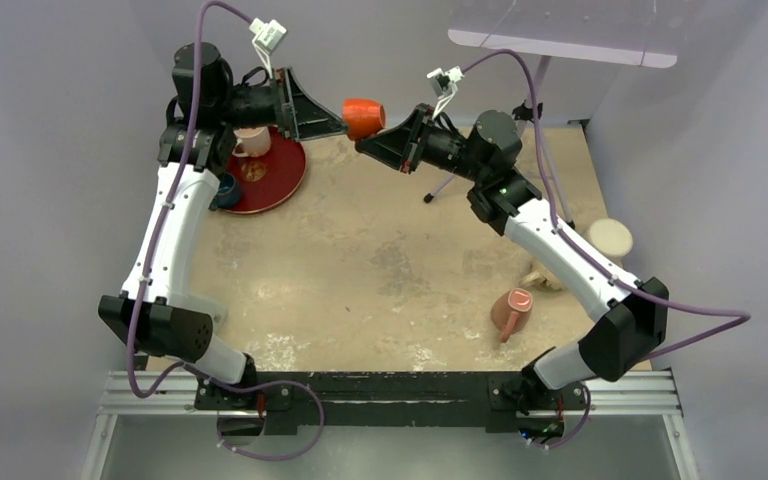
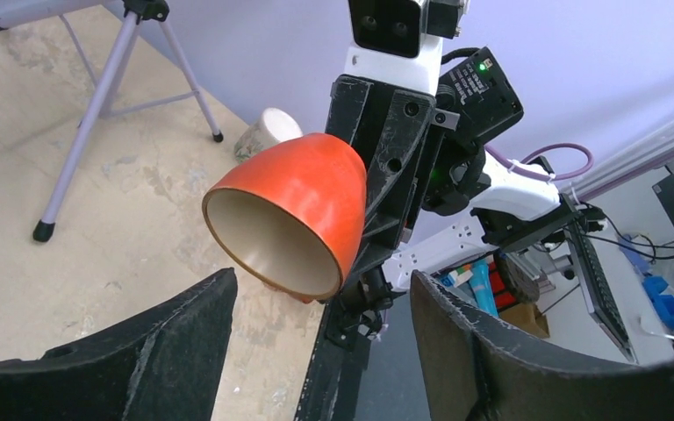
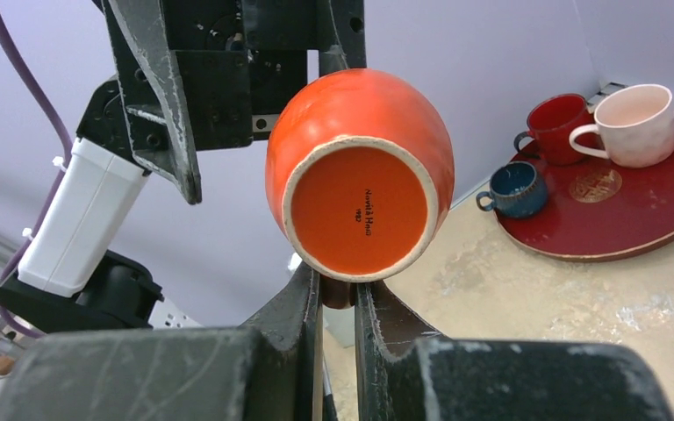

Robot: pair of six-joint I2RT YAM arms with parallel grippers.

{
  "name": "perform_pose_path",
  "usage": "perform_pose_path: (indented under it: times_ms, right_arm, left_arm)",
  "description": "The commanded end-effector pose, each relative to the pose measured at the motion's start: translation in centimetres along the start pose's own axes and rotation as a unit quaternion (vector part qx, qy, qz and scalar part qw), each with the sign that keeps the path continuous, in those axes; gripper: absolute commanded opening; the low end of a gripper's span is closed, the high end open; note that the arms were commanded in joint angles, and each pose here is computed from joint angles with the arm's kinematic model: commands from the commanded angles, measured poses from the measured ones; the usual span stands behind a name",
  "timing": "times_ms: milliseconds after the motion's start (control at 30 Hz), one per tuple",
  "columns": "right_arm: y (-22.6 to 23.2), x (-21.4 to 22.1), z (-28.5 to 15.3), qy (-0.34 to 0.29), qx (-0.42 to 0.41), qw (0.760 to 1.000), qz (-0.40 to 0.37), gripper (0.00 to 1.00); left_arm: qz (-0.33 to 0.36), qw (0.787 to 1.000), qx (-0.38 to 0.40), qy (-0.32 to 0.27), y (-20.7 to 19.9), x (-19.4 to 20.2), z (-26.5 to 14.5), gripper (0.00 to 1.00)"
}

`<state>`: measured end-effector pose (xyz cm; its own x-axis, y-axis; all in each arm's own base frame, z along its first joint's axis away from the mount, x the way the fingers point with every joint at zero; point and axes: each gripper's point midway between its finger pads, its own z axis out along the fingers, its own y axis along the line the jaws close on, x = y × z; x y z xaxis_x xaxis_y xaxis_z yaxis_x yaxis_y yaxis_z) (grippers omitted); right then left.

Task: Turn the mug right side up

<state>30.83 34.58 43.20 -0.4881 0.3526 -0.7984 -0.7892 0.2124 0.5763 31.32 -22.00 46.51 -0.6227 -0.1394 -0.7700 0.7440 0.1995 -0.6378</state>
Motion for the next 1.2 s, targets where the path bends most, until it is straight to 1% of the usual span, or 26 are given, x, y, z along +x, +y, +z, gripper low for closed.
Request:
perform_pose_path:
  times_ms: [0, 67, 100, 133, 200, 300, 400, 433, 467, 500, 533, 567, 600, 633, 667, 700, 733, 767, 800, 833, 900, 967, 1000, 1033, 1100, 1167]
  right_arm:
    - [3.5, -2.4, 0.4, -0.03, -0.054, 0.998, -0.028, 0.0]
    - [3.5, -2.1, 0.6, -0.028, -0.057, 0.998, -0.027, 0.0]
    - [3.5, -1.9, 0.7, -0.026, -0.058, 0.998, -0.025, 0.0]
    - [3.3, -1.6, 0.9, -0.022, -0.058, 0.998, -0.022, 0.0]
    - [2.9, -1.0, 1.2, -0.015, -0.054, 0.998, -0.017, 0.0]
    - [2.0, -0.2, 1.5, -0.008, -0.046, 0.999, -0.015, 0.0]
    - [0.7, 0.4, 1.7, 0.004, -0.021, 1.0, -0.015, 0.0]
    - [0.0, 0.8, 1.7, 0.009, -0.005, 1.0, -0.011, 0.06]
    - [-1.2, 1.0, 1.8, 0.015, 0.023, 1.0, -0.006, 0.27]
    - [-2.8, 1.7, 1.8, 0.027, 0.059, 0.998, 0.002, 0.45]
    - [-4.3, 2.2, 1.7, 0.039, 0.096, 0.995, 0.005, 0.53]
    - [-6.3, 3.0, 1.6, 0.05, 0.137, 0.989, 0.012, 0.58]
    - [-7.7, 4.0, 1.3, 0.066, 0.167, 0.984, 0.017, 0.61]
    - [-8.8, 5.0, 1.0, 0.082, 0.189, 0.978, 0.022, 0.62]
    - [-10.1, 5.7, 0.5, 0.09, 0.217, 0.972, 0.025, 0.62]
    - [-11.6, 6.3, -0.3, 0.096, 0.257, 0.961, 0.027, 0.63]
    - [-12.9, 7.1, -1.2, 0.104, 0.29, 0.951, 0.031, 0.64]
    - [-14.1, 7.6, -2.2, 0.106, 0.324, 0.94, 0.03, 0.66]
    - [-15.4, 8.1, -3.3, 0.107, 0.36, 0.926, 0.026, 0.67]
    - [-16.1, 8.7, -4.1, 0.113, 0.38, 0.918, 0.026, 0.67]
    - [-17.0, 9.8, -5.2, 0.127, 0.397, 0.909, 0.019, 0.67]
    - [-17.5, 10.7, -5.8, 0.138, 0.405, 0.904, 0.017, 0.67]
    - [-17.7, 11.0, -5.9, 0.141, 0.408, 0.902, 0.017, 0.66]
    - [-17.9, 11.3, -6.1, 0.144, 0.411, 0.9, 0.017, 0.66]
    - [-18.1, 11.7, -6.3, 0.148, 0.412, 0.899, 0.016, 0.66]
    - [-18.1, 12.0, -6.7, 0.152, 0.413, 0.898, 0.013, 0.66]
  left_arm:
    - [0.019, 0.999, 0.026, -0.004, -2.0, -0.9, 1.0, 0.73]
    - [0.011, 0.999, 0.03, 0.001, -1.9, -0.6, 1.6, 0.68]
    - [0.009, 0.999, 0.033, 0.002, -2.0, -0.5, 1.8, 0.63]
    - [0.008, 0.999, 0.037, 0.003, -2.2, -0.5, 2.0, 0.55]
    - [0.01, 0.999, 0.048, 0.004, -2.8, -0.7, 2.2, 0.36]
    - [0.002, 0.999, 0.047, 0.004, -2.8, -0.6, 2.4, 0.0]
    - [-0.01, 1.0, 0.017, 0.014, -1.3, 0.3, 2.3, 0.0]
    - [-0.009, 1.0, -0.006, 0.019, -0.4, 0.8, 2.1, 0.0]
    - [0.017, 0.999, -0.037, 0.02, 0.3, 0.8, 1.7, 0.0]
    - [0.028, 0.996, -0.081, 0.034, 1.7, 1.5, 1.3, 0.0]
    - [0.051, 0.988, -0.135, 0.05, 3.3, 2.0, 0.5, 0.0]
    - [0.073, 0.978, -0.185, 0.067, 5.0, 2.3, -0.5, 0.0]
    - [0.089, 0.964, -0.233, 0.088, 6.7, 2.8, -1.5, 0.0]
    - [0.126, 0.946, -0.276, 0.116, 8.7, 3.3, -2.8, 0.0]
    - [0.145, 0.926, -0.318, 0.141, 10.7, 4.0, -4.1, 0.0]
    - [0.166, 0.904, -0.357, 0.165, 12.7, 4.5, -5.4, 0.0]
    - [0.187, 0.873, -0.409, 0.189, 15.2, 4.7, -7.1, 0.0]
    - [0.198, 0.849, -0.443, 0.211, 17.3, 5.1, -8.5, 0.0]
    - [0.201, 0.829, -0.465, 0.238, 19.5, 5.9, -9.6, 0.0]
    - [0.2, 0.812, -0.481, 0.263, 21.4, 6.5, -10.6, 0.0]
    - [0.194, 0.787, -0.503, 0.301, 24.6, 7.4, -12.1, 0.0]
    - [0.2, 0.755, -0.535, 0.321, 27.9, 7.4, -13.6, 0.0]
    - [0.202, 0.742, -0.547, 0.33, 29.7, 7.4, -14.2, 0.0]
    - [0.201, 0.734, -0.555, 0.336, 31.2, 7.4, -14.6, 0.0]
    - [0.183, 0.732, -0.553, 0.354, 33.8, 8.0, -15.1, 0.0]
    - [0.174, 0.737, -0.547, 0.358, 35.9, 7.8, -15.1, 0.0]
